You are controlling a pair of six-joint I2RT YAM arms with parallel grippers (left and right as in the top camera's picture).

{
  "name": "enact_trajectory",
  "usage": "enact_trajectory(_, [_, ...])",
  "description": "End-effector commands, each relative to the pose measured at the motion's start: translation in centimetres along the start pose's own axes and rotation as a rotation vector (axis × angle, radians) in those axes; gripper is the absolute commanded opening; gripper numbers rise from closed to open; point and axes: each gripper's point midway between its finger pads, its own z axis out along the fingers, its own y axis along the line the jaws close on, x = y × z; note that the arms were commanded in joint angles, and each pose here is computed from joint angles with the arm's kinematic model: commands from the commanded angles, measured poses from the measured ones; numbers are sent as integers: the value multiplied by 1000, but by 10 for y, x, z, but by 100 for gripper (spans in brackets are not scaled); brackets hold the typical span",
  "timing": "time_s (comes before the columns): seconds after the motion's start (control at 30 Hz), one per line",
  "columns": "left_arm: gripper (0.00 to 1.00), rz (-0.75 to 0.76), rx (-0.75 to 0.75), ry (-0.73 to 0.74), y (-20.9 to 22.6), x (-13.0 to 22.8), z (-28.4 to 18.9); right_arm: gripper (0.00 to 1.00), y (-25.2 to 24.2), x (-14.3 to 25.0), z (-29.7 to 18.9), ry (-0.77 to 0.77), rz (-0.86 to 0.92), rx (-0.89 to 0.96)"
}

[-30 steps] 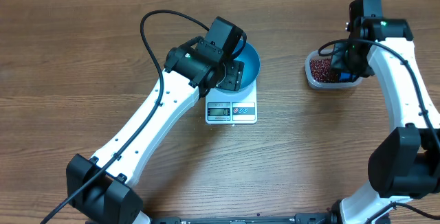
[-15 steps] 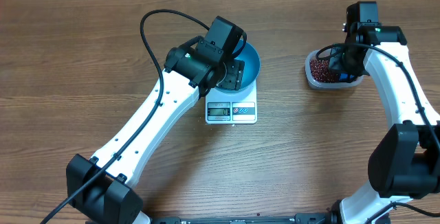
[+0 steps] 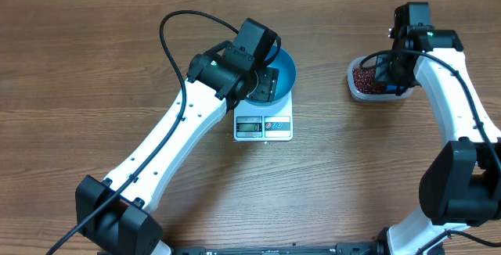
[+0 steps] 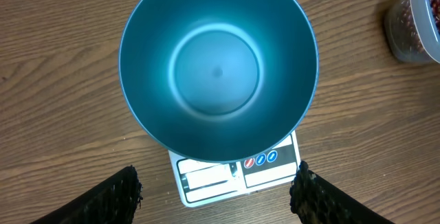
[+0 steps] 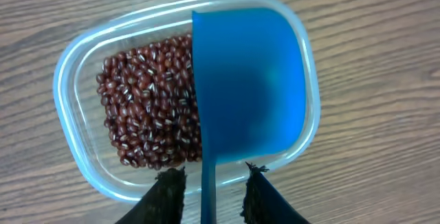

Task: Scoop item into bowl and weigh 150g on scale

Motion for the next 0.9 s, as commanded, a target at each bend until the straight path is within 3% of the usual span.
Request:
enact_trajectory(0.0, [74,17,-8,-20,1,-6,-4,38,7,-7,-22,-58,5,-50])
enact_trajectory(0.03, [74,17,-9,-20,1,-6,-4,45,9,-9,-40,-96,6,-74])
enact_trajectory(0.1, [74,17,-11,-21,2,-6,-4,52,4,-6,-66,-141,26,-73])
enact_trajectory(0.17, [74,17,-13,-15,2,-5,-4,52,-12,-3,-84,-189,89,-23])
enact_trajectory(0.5, [74,19,-24,2,3,-3,4,49,-1,16,-9,-213,36,-11])
enact_trajectory(0.7, [74,22,-29,23,3,0,16,27,4,-7,-15,-312,-48,-19])
enact_trajectory(0.87, [74,21,-30,24,3,0,16,20,4,-6,-13,-305,-48,-18])
